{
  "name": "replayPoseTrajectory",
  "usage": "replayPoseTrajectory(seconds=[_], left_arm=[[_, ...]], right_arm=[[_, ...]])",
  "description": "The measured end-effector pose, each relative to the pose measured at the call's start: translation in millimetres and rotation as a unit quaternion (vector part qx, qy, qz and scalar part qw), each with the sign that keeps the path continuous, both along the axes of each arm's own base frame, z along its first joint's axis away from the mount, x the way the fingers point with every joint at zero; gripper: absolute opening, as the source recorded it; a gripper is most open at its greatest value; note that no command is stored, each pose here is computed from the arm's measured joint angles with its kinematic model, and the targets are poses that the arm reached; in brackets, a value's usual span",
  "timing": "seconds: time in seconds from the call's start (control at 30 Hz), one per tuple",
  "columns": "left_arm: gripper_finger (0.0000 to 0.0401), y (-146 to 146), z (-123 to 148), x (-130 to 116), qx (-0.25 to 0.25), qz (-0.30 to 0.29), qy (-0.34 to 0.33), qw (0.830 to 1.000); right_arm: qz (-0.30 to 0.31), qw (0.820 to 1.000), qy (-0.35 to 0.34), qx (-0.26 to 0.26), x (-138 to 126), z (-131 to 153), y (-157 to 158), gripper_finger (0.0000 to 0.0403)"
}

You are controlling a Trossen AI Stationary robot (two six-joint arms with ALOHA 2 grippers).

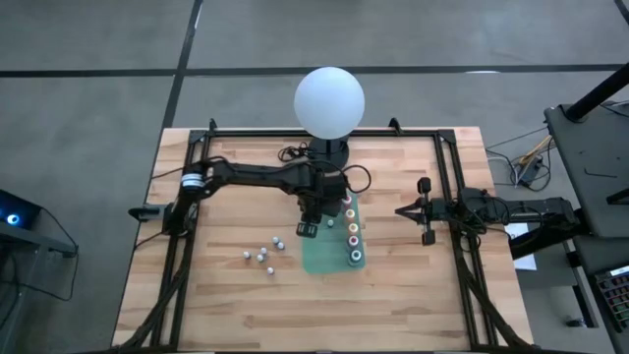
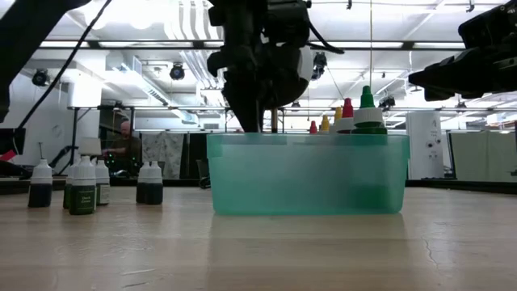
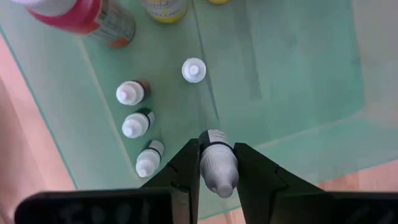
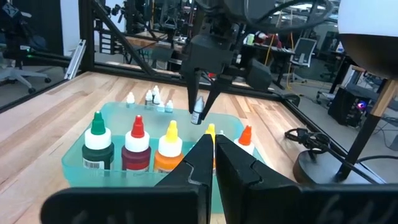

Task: Pick & Place food coloring
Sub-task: Put the small red food coloring bottle into the green bin

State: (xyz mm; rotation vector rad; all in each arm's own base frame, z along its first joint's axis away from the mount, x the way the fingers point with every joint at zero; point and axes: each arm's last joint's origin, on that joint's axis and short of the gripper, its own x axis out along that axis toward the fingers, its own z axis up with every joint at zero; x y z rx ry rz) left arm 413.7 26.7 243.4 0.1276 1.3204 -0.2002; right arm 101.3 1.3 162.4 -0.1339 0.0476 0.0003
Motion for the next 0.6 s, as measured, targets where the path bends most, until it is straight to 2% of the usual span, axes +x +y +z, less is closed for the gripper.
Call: replayPoseTrajectory(seconds=[0.27, 0.6], left_arm=[[0.0058, -1, -10, 4, -0.001, 0.0, 0.011, 1.0], [0.0058, -1, -32, 11, 0.006, -0.056, 0.03, 0.998]], right_arm=[[0.0, 1.0, -0.001, 0.001, 0, 0, 0, 0.0009], [0.0, 1.0, 0.0, 0.0, 0, 0, 0, 0.0009]])
